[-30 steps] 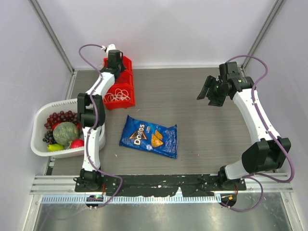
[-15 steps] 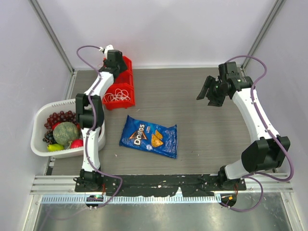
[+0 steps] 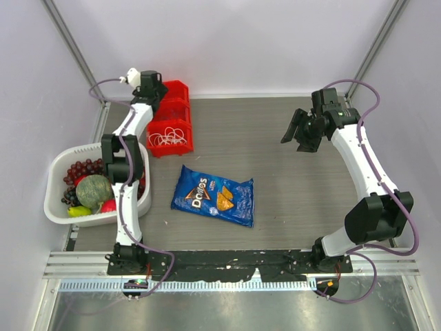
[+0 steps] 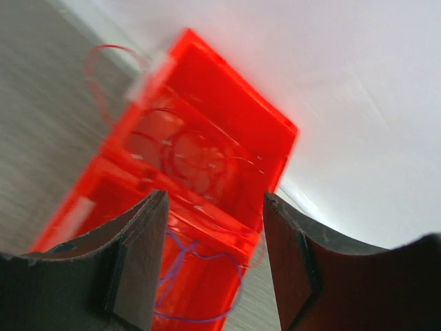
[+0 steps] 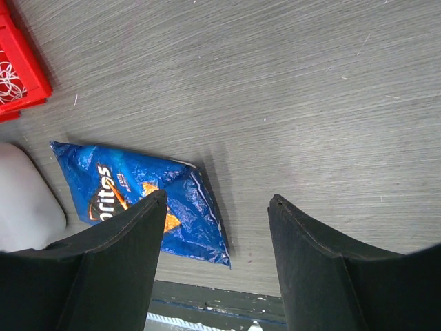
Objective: Untangle the cables
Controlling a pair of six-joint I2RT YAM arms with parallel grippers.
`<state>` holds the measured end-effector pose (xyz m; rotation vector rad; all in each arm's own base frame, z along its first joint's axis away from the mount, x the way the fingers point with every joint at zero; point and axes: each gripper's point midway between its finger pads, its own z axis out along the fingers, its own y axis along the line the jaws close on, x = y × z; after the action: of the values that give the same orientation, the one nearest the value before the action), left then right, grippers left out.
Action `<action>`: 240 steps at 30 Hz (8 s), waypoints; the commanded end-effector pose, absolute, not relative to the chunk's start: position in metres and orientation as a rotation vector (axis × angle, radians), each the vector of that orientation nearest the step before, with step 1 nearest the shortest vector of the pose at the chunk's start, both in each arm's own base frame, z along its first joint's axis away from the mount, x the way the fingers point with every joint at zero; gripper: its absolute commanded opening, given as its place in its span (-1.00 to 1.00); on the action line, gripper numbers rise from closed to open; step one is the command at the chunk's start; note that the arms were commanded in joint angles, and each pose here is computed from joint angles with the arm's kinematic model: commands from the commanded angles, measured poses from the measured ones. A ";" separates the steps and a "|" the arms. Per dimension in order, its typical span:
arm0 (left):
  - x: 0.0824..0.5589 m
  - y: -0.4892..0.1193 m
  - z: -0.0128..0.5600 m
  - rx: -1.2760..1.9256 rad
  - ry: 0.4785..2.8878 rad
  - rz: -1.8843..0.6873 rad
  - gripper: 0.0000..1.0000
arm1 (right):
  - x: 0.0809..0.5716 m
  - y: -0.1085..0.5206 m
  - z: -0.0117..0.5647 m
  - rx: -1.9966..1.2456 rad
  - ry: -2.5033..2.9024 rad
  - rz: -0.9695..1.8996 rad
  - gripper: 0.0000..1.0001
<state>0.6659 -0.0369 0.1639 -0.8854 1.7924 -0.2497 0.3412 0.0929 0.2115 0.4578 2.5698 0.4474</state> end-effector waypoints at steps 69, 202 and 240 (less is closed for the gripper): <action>0.723 -0.003 0.253 -1.054 1.413 -0.871 -1.00 | 0.370 0.098 0.222 0.456 2.532 0.464 0.30; 0.477 -0.108 0.632 -0.349 0.898 -1.397 -1.00 | 0.548 0.557 0.189 -0.411 1.343 0.657 0.23; 0.469 -0.112 0.633 -0.360 0.900 -1.474 -1.00 | 0.541 0.560 0.213 -0.439 1.217 0.615 0.27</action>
<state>0.4962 -0.1082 0.6021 -0.4414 0.9615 -1.4322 0.5461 0.5561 0.1966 -0.4758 1.2832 0.5709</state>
